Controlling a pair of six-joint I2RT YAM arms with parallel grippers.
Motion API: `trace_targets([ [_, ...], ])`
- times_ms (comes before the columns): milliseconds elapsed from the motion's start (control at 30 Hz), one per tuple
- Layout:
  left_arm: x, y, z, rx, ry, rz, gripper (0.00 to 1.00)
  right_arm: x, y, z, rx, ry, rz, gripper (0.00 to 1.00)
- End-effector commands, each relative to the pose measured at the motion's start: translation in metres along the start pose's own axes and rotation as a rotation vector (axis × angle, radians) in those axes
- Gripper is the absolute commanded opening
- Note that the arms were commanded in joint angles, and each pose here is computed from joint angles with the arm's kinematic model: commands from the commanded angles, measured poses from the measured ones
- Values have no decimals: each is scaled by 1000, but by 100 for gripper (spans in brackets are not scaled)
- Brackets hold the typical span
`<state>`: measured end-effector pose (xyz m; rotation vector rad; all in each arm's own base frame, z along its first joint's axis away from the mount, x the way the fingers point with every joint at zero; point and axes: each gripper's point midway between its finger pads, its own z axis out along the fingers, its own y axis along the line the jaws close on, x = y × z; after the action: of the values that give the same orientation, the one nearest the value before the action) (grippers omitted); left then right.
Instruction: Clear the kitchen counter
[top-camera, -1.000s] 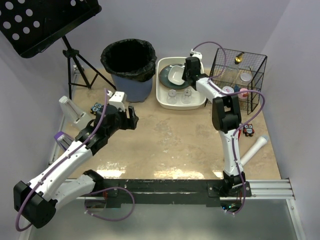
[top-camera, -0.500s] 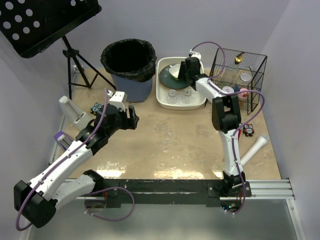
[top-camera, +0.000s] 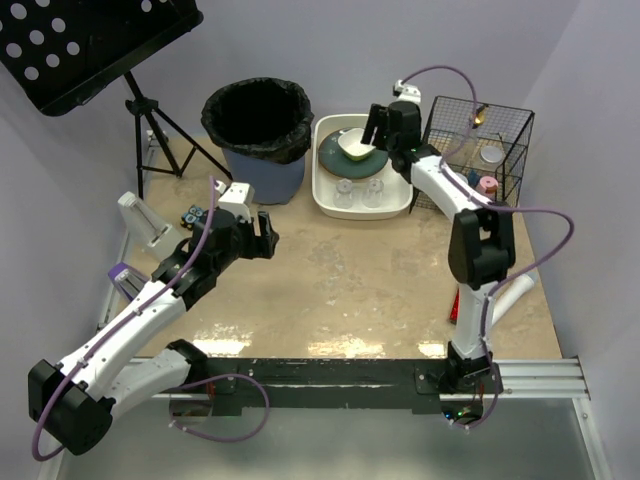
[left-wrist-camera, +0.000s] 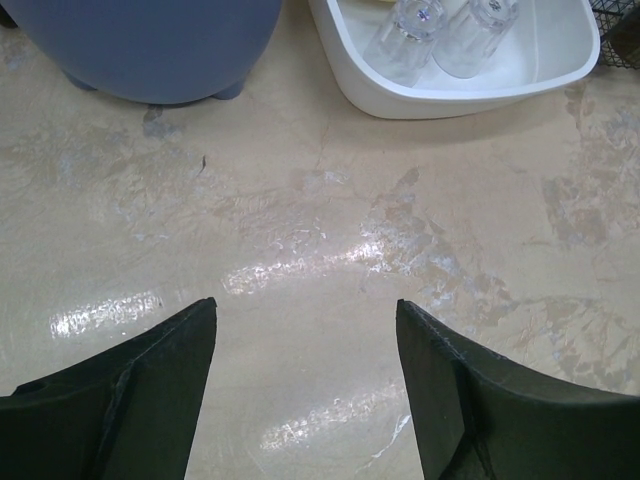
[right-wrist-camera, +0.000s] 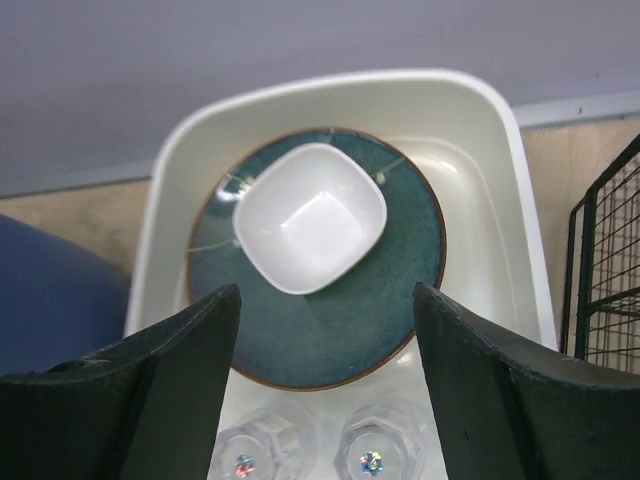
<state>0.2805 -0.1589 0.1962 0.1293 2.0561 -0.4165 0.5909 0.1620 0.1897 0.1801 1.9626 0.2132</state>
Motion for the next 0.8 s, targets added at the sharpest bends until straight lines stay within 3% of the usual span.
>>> trace_targets([
  [0, -11, -3, 3, 12, -48, -24, 80, -62, 19, -46, -107, -156, 17, 75],
  [100, -12, -3, 4, 4, -52, -31, 86, -64, 22, -65, -143, -162, 15, 77],
  [400, -14, 5, 3, -39, -73, -60, 100, -52, 25, -131, -223, -160, 8, 98],
  [533, -13, 10, -2, -49, -118, -83, 100, -25, 30, -157, -272, -117, -1, 98],
  [767, 9, 29, -1, -141, -78, -118, 100, 32, 35, -203, -339, -61, 40, 98],
])
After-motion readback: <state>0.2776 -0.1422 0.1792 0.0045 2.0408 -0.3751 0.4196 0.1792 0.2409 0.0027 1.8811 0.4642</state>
